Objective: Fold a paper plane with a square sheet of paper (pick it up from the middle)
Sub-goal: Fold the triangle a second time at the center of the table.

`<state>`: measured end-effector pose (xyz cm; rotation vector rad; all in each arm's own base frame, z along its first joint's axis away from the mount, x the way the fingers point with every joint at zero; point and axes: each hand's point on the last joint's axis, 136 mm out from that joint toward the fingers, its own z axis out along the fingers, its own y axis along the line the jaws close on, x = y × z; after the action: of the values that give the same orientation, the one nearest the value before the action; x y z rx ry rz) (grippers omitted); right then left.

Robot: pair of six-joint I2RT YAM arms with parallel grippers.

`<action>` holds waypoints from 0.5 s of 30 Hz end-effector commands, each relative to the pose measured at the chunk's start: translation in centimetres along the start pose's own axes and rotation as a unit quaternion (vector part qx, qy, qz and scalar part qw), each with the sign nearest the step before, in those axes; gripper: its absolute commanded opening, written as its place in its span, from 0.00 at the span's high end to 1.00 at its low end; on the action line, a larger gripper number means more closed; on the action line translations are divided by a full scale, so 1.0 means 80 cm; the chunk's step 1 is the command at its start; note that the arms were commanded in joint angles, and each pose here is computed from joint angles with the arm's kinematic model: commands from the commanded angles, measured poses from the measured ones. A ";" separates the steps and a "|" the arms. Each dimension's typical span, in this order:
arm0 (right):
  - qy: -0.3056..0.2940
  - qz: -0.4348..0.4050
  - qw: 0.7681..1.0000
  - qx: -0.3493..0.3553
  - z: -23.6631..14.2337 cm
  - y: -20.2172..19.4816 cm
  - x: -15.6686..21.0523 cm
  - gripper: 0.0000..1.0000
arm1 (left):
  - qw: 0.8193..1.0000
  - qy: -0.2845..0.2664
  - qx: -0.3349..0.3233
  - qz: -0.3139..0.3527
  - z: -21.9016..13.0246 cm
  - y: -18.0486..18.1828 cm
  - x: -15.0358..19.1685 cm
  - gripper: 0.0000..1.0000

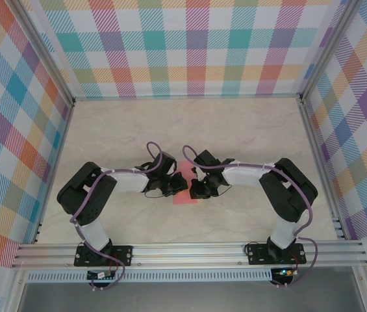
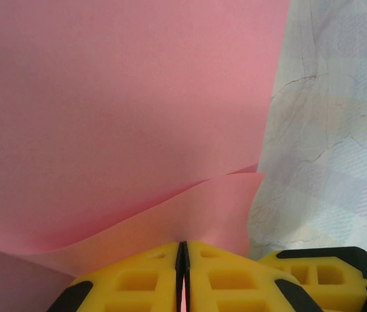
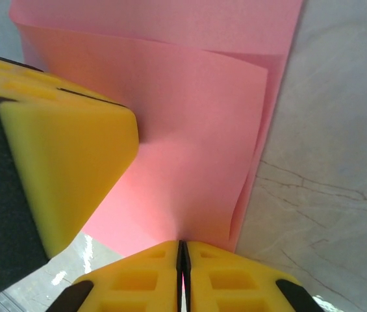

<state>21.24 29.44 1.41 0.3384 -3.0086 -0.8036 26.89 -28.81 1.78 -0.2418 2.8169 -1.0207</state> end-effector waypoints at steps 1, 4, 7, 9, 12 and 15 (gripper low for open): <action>0.034 0.015 0.999 0.039 0.015 -0.028 0.024 0.89 | 1.000 -0.017 -0.009 0.002 -0.004 0.010 -0.004 0.88; 0.041 0.021 0.997 0.054 0.017 -0.037 0.029 0.89 | 0.998 -0.021 0.048 0.026 -0.012 -0.025 -0.008 0.87; 0.044 0.026 0.997 0.062 0.018 -0.042 0.032 0.89 | 0.996 -0.022 0.080 0.039 -0.021 -0.043 -0.008 0.87; 0.045 0.027 0.997 0.065 0.018 -0.043 0.032 0.89 | 0.996 -0.020 0.082 0.040 -0.023 -0.043 -0.004 0.87; 0.045 0.028 0.996 0.066 0.018 -0.043 0.031 0.89 | 0.997 -0.007 0.067 0.035 -0.021 -0.031 0.005 0.86; 0.048 0.031 0.996 0.067 0.020 -0.044 0.032 0.89 | 0.998 0.003 0.048 0.029 -0.015 -0.015 0.011 0.87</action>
<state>21.25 29.36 1.29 0.3344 -3.0094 -0.7934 26.70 -29.66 4.02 -0.1674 2.7240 -1.1530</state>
